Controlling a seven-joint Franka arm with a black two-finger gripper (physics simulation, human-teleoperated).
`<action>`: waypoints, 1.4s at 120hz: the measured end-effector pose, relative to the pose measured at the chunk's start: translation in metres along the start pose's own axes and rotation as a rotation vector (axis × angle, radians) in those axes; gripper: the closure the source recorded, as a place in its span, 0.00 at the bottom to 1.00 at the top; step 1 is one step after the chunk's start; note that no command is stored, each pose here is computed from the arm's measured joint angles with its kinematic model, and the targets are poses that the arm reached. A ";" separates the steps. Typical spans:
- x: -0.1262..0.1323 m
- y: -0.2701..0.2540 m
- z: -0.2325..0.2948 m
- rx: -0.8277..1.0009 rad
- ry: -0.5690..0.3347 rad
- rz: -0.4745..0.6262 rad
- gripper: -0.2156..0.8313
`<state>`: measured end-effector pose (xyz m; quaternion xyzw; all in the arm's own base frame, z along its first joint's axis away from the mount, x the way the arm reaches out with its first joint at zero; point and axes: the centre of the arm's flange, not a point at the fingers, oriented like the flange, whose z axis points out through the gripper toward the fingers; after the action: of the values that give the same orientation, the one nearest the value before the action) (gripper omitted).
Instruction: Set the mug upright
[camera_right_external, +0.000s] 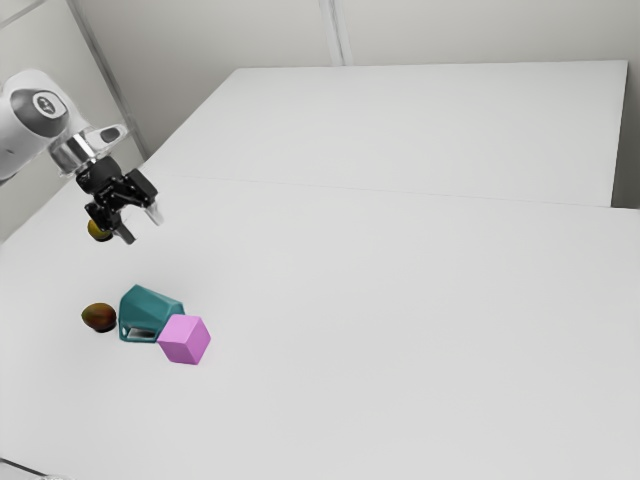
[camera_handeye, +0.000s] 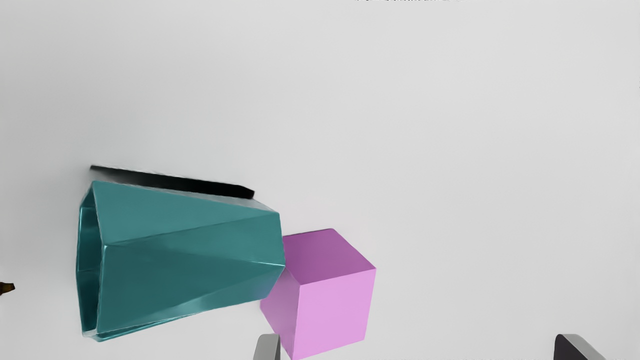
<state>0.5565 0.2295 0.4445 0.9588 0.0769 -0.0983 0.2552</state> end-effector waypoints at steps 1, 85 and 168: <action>0.001 -0.004 0.000 -0.007 -0.001 -0.002 0.21; 0.012 -0.127 0.044 -0.210 -0.065 0.001 0.23; 0.020 -0.166 0.076 -0.261 -0.078 -0.001 0.24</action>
<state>0.5319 0.3353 0.2970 0.9129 0.0798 -0.1248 0.3803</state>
